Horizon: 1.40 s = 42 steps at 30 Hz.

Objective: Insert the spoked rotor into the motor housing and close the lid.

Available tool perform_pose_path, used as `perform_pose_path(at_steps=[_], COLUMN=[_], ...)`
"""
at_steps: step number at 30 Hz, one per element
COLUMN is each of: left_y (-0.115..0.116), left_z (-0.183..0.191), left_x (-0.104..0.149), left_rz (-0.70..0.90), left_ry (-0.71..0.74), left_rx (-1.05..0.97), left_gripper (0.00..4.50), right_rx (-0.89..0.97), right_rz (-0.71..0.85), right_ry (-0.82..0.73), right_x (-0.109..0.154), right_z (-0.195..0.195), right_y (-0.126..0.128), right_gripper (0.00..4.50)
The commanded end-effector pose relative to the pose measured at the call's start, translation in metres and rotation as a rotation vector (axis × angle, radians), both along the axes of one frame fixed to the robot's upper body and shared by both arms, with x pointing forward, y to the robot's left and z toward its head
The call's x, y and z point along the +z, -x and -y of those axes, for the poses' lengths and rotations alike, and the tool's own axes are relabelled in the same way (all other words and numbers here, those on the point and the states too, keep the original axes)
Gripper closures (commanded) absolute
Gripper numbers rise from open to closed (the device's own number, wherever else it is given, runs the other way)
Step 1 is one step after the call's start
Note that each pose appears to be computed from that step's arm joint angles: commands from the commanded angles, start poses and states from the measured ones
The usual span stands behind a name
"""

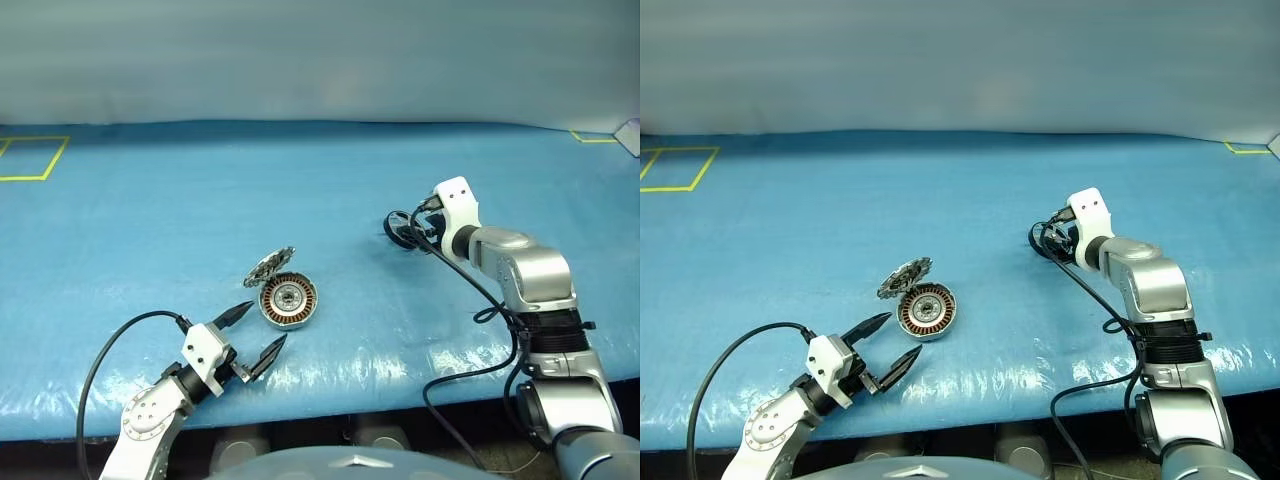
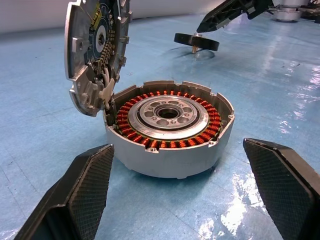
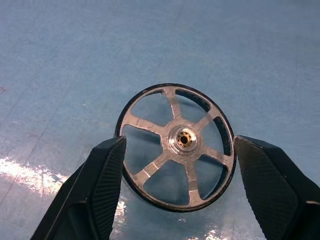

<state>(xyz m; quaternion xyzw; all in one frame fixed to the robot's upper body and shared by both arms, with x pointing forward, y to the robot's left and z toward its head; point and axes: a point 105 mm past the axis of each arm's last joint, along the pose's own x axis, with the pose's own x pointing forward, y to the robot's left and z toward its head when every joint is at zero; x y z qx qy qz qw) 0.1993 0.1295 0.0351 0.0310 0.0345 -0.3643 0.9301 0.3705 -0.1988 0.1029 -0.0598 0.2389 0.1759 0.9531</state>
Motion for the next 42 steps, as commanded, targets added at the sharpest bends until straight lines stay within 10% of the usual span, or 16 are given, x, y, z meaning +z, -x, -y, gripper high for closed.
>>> perform_pose_path(at_steps=[1,42], left_y=[0.001,0.003], left_z=[0.003,0.003], left_x=[0.005,0.001], left_rz=[0.023,0.005], left_ry=[0.008,0.01], left_rx=[-0.003,0.024], left_gripper=[0.0,0.0], right_rx=[-0.025,0.182], right_rz=[0.051,0.054], right_ry=[-0.014,0.215], right_x=[0.017,-0.016], right_z=[0.006,-0.01], right_y=[-0.007,-0.013], right_gripper=[0.89,0.89])
